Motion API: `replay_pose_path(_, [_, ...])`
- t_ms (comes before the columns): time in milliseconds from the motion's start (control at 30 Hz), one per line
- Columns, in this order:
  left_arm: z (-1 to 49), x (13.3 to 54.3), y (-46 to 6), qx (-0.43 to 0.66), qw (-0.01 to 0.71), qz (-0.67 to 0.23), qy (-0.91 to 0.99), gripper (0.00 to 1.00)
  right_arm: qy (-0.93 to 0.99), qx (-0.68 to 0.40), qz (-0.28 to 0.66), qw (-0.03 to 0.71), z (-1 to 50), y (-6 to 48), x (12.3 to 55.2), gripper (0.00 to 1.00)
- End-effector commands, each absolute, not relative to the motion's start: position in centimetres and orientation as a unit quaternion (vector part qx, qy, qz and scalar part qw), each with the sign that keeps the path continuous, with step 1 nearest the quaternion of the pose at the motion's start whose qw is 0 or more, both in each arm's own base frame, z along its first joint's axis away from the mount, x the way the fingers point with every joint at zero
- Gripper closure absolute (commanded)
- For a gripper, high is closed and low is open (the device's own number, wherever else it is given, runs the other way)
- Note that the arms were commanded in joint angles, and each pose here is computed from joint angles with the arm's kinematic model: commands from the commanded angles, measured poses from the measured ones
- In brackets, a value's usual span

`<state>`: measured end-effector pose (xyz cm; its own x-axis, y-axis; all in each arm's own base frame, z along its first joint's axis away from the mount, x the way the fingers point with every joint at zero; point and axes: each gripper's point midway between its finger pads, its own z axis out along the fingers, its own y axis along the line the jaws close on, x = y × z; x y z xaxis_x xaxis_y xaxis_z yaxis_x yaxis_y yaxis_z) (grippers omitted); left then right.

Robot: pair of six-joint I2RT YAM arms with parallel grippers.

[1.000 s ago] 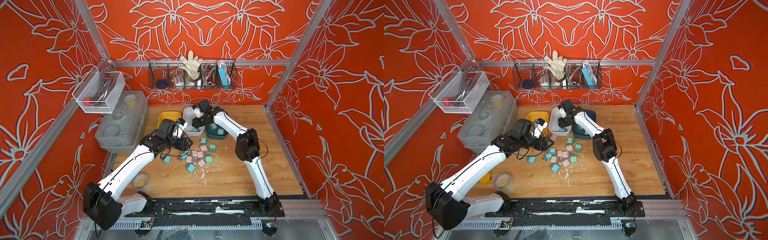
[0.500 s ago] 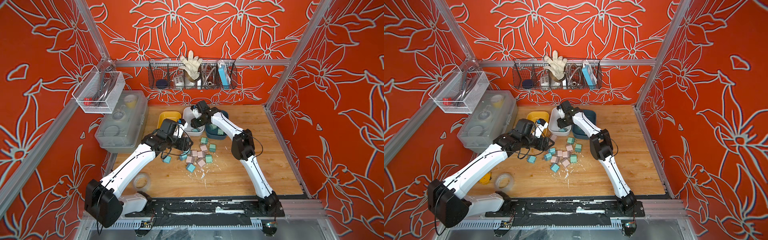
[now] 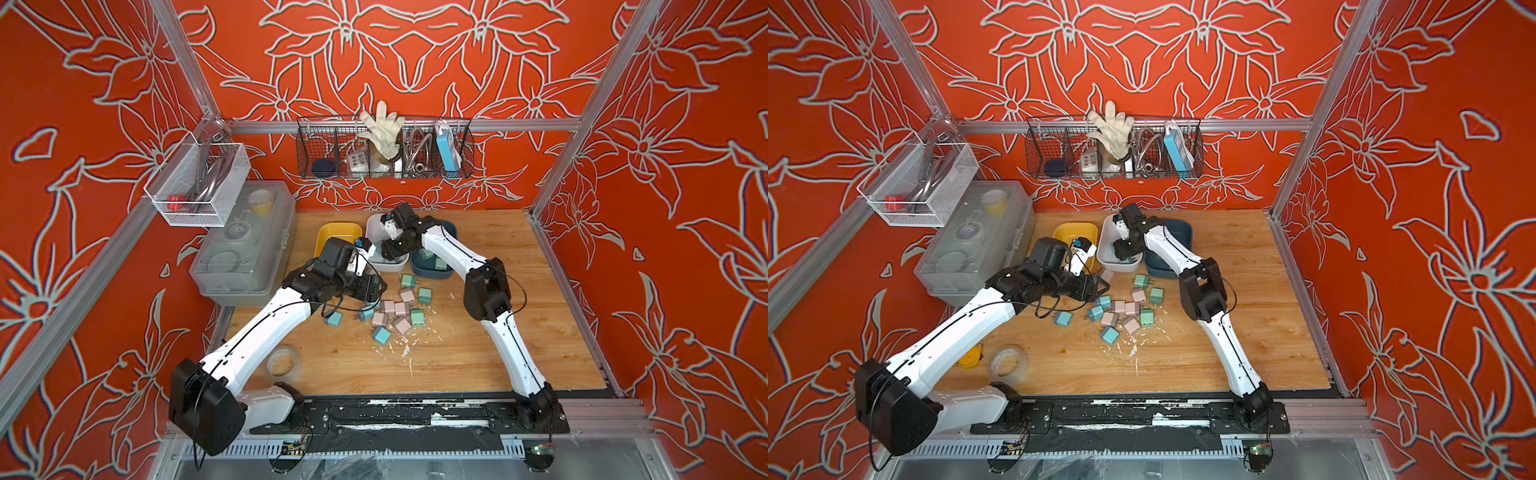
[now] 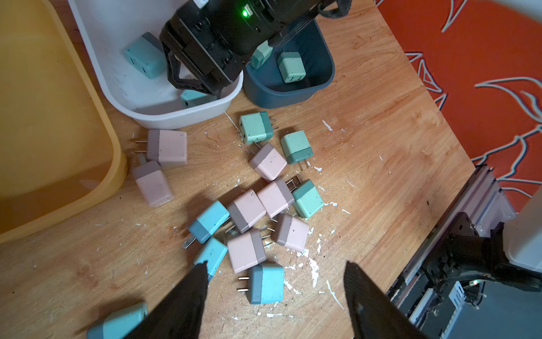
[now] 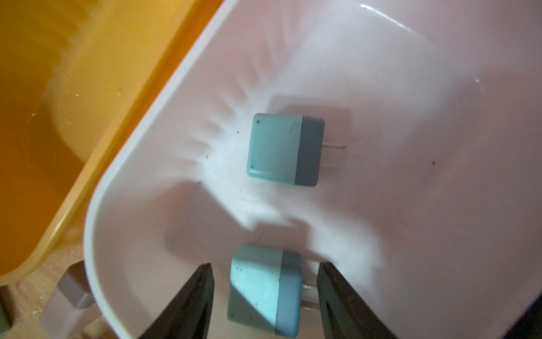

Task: Place the plugs by color into the storage box
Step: Place the plug in the storage box, then pick up the plug from the center of the board.

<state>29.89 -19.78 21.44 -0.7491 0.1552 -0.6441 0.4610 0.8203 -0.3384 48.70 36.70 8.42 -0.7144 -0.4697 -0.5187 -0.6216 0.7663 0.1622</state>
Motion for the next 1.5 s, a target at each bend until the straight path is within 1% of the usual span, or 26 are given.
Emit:
replay_pose_path(0, [22.3,29.7,-19.7,0.177,0.325,-0.25,0.895,0.27,0.9,-0.309,0.169,0.256,11.6,37.0,48.3,0.4])
replay_pose_path(267, [23.2,29.4,-19.7,0.178,0.337,-0.256,0.888,0.26,0.895,-0.294,0.188,0.279,14.7,36.6,47.3,0.43])
replay_pose_path(400, [23.7,29.3,-19.5,0.178,0.347,-0.256,0.885,0.27,0.891,-0.284,0.201,0.292,16.4,35.9,45.9,0.45])
replay_pose_path(667, [23.6,29.4,-19.8,0.159,0.346,-0.271,0.884,0.27,0.891,-0.258,0.206,0.312,18.6,32.2,41.2,0.47])
replay_pose_path(800, [23.9,29.2,-20.3,0.144,0.345,-0.296,0.879,0.28,0.893,-0.244,0.209,0.315,18.6,30.1,38.3,0.48])
replay_pose_path(900, [23.7,29.0,-19.7,0.127,0.349,-0.291,0.881,0.28,0.895,-0.237,0.213,0.312,18.4,28.7,36.2,0.48])
replay_pose_path(1100, [21.0,28.1,-17.7,0.077,0.344,-0.264,0.898,0.28,0.897,-0.231,0.206,0.315,17.1,26.3,33.2,0.47])
replay_pose_path(1300, [16.9,27.3,-16.1,-0.002,0.33,-0.26,0.908,0.3,0.9,-0.241,0.24,0.272,14.8,27.0,31.2,0.47])
replay_pose_path(1467, [14.0,27.4,-15.5,-0.042,0.313,-0.245,0.917,0.3,0.897,-0.248,0.253,0.264,14.0,27.2,30.2,0.47])
